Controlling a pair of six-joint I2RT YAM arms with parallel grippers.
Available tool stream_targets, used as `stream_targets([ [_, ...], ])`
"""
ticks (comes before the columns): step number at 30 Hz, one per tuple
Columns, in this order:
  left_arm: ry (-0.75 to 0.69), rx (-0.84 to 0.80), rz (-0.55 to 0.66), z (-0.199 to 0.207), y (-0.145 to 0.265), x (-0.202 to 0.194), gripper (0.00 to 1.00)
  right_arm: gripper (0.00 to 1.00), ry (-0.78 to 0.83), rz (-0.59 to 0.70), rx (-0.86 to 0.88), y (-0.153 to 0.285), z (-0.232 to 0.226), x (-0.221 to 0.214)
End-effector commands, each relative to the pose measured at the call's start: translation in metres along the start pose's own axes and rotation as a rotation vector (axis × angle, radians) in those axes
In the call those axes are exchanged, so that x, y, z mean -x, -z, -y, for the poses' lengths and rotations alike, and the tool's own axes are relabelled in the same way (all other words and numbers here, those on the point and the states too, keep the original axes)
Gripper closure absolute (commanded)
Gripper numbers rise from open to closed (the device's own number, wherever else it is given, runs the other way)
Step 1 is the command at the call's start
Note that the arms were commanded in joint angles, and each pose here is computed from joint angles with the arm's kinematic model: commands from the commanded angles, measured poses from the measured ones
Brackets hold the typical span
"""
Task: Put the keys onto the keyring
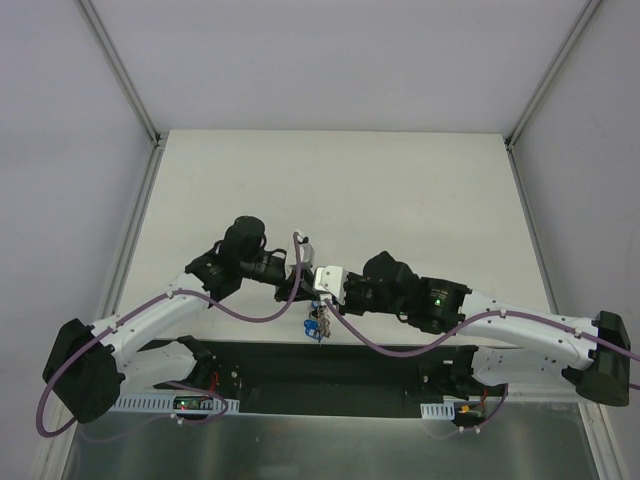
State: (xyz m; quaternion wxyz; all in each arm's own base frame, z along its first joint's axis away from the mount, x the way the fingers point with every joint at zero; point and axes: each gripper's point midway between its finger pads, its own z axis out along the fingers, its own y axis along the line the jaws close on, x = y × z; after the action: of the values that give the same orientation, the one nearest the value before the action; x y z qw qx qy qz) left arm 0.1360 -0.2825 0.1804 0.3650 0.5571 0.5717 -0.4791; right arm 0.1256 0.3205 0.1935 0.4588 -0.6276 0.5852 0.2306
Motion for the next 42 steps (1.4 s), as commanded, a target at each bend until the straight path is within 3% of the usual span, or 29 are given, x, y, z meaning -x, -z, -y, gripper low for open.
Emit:
stream_targets([
  [1, -0.049, -0.044, 0.023, 0.003, -0.003, 0.014, 0.75, 0.99, 0.023, 0.123, -0.030, 0.010, 0.012, 0.042],
  [5, -0.046, -0.052, 0.012, 0.004, -0.006, 0.011, 0.83, 0.99, 0.022, 0.121, -0.032, 0.010, 0.012, 0.041],
  [9, -0.053, -0.039, 0.011, 0.004, -0.005, 0.012, 1.00, 0.99, 0.019, 0.116, -0.040, 0.011, 0.013, 0.039],
  [22, -0.095, 0.160, 0.057, -0.014, 0.015, 0.032, 1.00, 0.99, -0.013, 0.046, -0.145, 0.030, 0.023, 0.011],
  [33, -0.105, 0.222, 0.196, -0.015, 0.024, 0.055, 1.00, 0.99, -0.103, 0.106, -0.022, -0.001, -0.004, 0.013],
  [42, -0.113, 0.295, 0.259, -0.019, 0.032, 0.064, 1.00, 0.99, -0.122, 0.100, -0.053, -0.011, 0.001, 0.013],
])
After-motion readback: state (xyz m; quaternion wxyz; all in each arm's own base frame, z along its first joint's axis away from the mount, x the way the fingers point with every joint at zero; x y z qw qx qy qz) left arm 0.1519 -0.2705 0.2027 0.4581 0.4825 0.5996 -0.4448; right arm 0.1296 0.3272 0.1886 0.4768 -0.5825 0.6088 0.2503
